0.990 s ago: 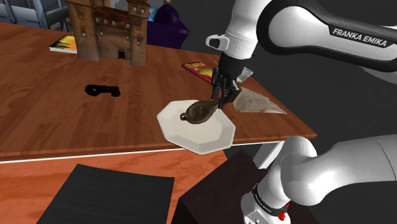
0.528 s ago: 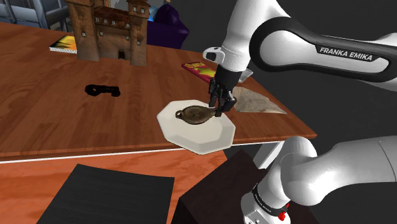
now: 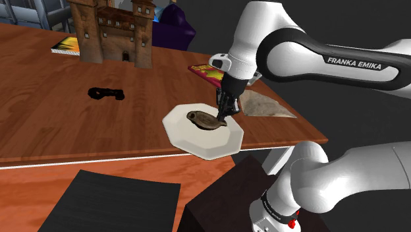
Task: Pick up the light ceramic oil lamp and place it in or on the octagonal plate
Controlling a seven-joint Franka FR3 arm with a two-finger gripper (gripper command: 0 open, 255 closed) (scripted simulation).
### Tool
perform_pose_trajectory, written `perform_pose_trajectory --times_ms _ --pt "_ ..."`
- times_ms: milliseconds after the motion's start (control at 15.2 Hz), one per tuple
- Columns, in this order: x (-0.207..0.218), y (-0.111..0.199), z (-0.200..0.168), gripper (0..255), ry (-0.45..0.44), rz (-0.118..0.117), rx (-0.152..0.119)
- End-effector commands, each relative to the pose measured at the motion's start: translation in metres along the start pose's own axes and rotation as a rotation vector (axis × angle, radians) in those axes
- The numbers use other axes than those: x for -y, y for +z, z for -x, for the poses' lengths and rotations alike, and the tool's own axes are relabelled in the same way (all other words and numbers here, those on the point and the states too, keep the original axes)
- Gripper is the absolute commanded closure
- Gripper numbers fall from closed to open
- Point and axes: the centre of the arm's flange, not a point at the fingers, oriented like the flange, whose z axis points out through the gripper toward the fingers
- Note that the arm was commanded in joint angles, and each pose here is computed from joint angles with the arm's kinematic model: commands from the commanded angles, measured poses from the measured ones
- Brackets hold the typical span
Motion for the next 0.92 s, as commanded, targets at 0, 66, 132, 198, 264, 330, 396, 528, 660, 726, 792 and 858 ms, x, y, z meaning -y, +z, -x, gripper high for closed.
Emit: perform_pose_trajectory --times_ms 0,66,132,198,264,330,396,528,660,726,792,858 --pt "-0.001 0.007 0.0 255 0.001 -0.01 0.01" --pt "-0.001 0.007 0.0 255 0.001 -0.01 0.01" --pt "-0.001 0.009 0.0 0 0.001 -0.01 0.01" --pt "-0.002 0.01 -0.001 0 0.001 -0.01 0.01" --pt "-0.003 0.009 -0.001 0 0.001 -0.01 0.01" --pt "-0.003 0.009 -0.001 0 0.001 -0.01 0.01" --pt "-0.003 0.009 -0.001 0 0.001 -0.01 0.01" --pt "-0.001 -0.006 0.0 0 0.001 -0.01 0.01" --pt "-0.001 -0.032 0.0 0 0.001 -0.01 0.01" --pt "-0.001 -0.043 0.0 0 0.001 -0.01 0.01" --pt "-0.001 -0.043 0.0 0 0.001 -0.01 0.01" --pt "-0.001 -0.043 0.0 0 0.001 -0.01 0.01"
